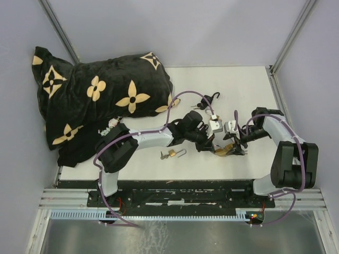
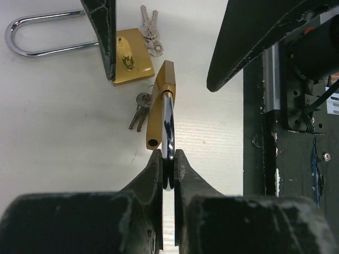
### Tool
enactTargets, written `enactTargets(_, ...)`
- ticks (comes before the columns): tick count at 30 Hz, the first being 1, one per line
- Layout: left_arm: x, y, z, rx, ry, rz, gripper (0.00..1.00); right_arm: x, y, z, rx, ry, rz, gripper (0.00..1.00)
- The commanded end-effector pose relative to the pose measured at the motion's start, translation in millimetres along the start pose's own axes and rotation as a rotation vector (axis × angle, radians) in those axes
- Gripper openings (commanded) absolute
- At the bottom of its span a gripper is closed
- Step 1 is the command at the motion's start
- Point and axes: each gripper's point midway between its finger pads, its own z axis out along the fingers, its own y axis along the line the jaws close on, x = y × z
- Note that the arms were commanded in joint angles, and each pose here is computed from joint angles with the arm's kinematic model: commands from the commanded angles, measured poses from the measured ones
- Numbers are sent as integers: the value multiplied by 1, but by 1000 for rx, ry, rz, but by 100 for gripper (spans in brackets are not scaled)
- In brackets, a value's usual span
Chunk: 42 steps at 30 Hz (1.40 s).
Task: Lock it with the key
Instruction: Lock the lock.
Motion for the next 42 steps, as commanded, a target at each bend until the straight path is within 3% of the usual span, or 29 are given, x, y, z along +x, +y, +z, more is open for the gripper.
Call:
enactTargets(1, -57, -9, 3, 54, -143, 91, 3, -1, -6, 0, 1, -6, -42, 77)
enactTargets(11, -65, -17, 10, 80, -193, 91, 3, 33, 10, -4, -30, 153, -67, 66)
enactTargets(18, -68, -24, 23, 98, -201, 91, 3, 25, 20, -7, -21, 95, -56, 65)
enactTargets(25, -70, -24, 25, 96, -204, 85, 3, 31, 21, -6, -41, 107, -72, 58)
enactTargets(27, -72, -25, 26, 100, -208, 81, 3, 29, 20, -5, -26, 103, -97, 53)
enactTargets(31, -76, -27, 27, 105, -214, 82, 3, 30, 22, -4, -21, 103, -104, 28)
enactTargets(38, -77, -28, 27, 108, -215, 90, 3, 53, 34, 4, -45, 158, -86, 25)
enactTargets(42, -73, -28, 28, 102, -208, 92, 3, 61, 39, 8, -45, 174, -81, 18)
